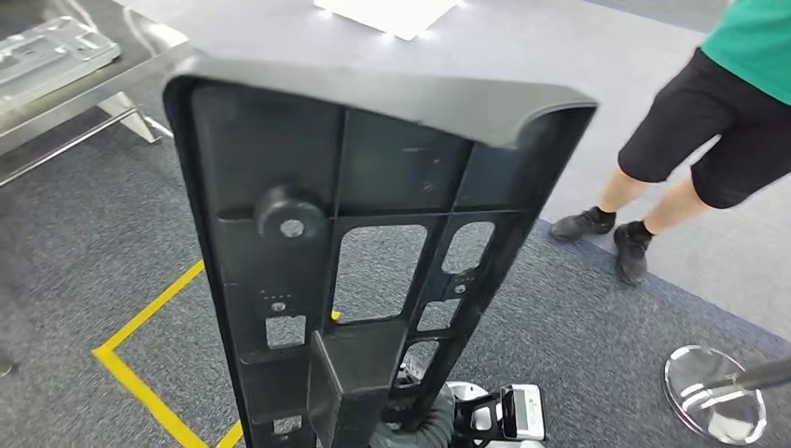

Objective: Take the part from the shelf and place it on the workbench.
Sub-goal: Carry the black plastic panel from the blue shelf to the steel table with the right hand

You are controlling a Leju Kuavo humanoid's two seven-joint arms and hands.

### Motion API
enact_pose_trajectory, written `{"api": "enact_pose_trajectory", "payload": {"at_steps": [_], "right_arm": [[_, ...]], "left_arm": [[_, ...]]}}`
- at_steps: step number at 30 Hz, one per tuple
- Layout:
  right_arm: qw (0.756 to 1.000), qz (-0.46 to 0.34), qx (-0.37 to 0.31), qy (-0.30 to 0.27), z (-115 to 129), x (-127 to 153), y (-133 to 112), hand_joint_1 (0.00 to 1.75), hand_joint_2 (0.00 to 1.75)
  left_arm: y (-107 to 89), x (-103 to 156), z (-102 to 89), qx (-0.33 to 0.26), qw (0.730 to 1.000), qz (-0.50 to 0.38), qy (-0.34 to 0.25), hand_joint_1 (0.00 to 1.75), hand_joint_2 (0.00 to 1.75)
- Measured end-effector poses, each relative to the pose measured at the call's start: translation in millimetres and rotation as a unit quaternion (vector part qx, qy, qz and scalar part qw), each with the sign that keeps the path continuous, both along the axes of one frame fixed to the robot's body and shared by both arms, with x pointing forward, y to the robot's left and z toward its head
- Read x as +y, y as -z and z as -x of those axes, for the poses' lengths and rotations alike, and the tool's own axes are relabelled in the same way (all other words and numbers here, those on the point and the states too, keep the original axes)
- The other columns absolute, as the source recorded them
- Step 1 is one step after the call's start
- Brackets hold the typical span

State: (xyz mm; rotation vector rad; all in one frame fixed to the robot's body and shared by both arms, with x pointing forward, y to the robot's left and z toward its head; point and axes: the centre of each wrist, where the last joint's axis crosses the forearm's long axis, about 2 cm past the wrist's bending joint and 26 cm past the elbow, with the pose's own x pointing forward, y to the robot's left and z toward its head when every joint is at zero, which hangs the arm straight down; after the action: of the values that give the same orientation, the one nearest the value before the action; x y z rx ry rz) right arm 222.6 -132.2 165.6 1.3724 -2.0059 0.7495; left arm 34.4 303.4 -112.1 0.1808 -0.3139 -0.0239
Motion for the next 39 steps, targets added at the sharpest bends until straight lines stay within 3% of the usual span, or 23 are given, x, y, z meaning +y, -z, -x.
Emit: {"api": "enact_pose_trajectory", "payload": {"at_steps": [39], "right_arm": [[1.000, 0.001, -0.005, -0.009, -6.0, -5.8, -2.8, 1.75, 1.75]], "left_arm": [[0.2, -1.2, 3.3, -0.041, 0.999, -0.009, -0.023, 0.00, 0.00]]}}
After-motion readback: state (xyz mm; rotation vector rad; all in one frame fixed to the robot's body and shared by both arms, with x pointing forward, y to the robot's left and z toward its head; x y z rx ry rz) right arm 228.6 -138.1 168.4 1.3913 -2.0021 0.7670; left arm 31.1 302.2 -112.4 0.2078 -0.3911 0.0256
